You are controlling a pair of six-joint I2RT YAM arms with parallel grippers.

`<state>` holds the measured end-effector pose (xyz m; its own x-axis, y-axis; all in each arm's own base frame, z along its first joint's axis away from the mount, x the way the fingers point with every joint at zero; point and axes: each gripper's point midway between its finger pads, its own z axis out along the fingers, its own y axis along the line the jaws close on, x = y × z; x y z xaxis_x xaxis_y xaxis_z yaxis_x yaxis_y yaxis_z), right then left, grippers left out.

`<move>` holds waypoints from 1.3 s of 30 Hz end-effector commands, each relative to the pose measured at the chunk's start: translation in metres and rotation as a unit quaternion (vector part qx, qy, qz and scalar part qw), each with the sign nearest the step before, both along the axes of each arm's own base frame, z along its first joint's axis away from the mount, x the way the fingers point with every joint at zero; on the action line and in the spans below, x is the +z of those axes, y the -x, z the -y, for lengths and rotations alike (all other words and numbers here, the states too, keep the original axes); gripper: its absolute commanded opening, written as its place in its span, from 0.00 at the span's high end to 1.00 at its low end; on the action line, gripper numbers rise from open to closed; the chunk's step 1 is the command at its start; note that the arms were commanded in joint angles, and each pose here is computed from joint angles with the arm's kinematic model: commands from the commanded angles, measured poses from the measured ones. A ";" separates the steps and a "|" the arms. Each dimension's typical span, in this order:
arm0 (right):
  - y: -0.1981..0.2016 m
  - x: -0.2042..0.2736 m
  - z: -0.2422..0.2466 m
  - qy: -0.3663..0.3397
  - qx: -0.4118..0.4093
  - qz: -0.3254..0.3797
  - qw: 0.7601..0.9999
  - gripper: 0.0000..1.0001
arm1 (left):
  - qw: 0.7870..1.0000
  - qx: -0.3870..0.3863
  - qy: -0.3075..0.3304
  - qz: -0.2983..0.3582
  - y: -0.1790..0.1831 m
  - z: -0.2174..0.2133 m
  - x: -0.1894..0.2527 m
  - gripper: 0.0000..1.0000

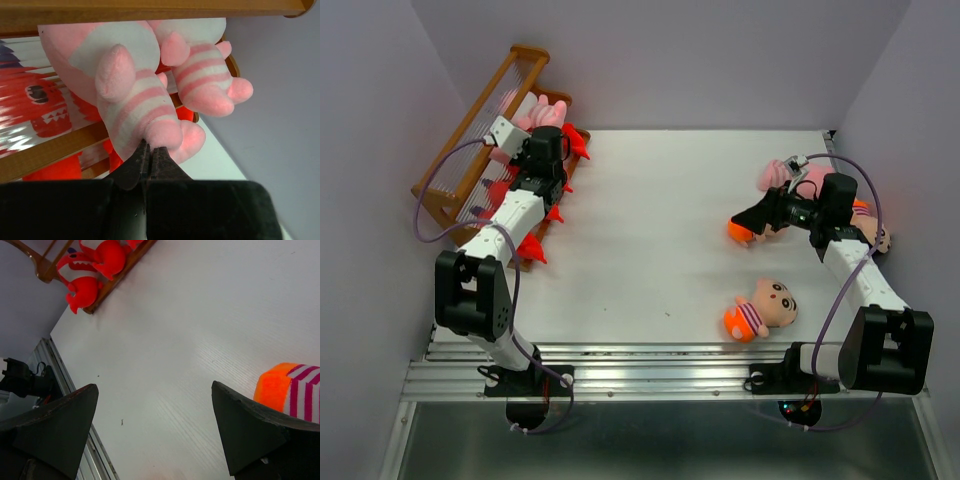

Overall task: Place and organize the stuffed toys onto the shelf
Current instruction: Place the stuffed toy onto shelf

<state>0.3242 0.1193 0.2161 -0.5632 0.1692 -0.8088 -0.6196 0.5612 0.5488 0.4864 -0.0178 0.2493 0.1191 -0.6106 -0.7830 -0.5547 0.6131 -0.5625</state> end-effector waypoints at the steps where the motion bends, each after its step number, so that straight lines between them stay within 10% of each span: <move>1: -0.001 0.013 0.001 0.006 0.006 0.036 0.999 0.00 | 0.999 0.006 0.010 0.047 -0.014 -0.005 0.033 1.00; 39: 0.001 0.013 0.004 0.007 0.005 0.028 1.000 0.00 | 0.999 -0.031 -0.028 0.023 -0.024 -0.024 0.020 1.00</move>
<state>0.3227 0.1158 0.2125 -0.5734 0.1681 -0.8019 -0.6091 0.5672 0.5544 0.5072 0.0026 0.2586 0.0915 -0.5783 -0.8107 -0.5089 0.6726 -0.5373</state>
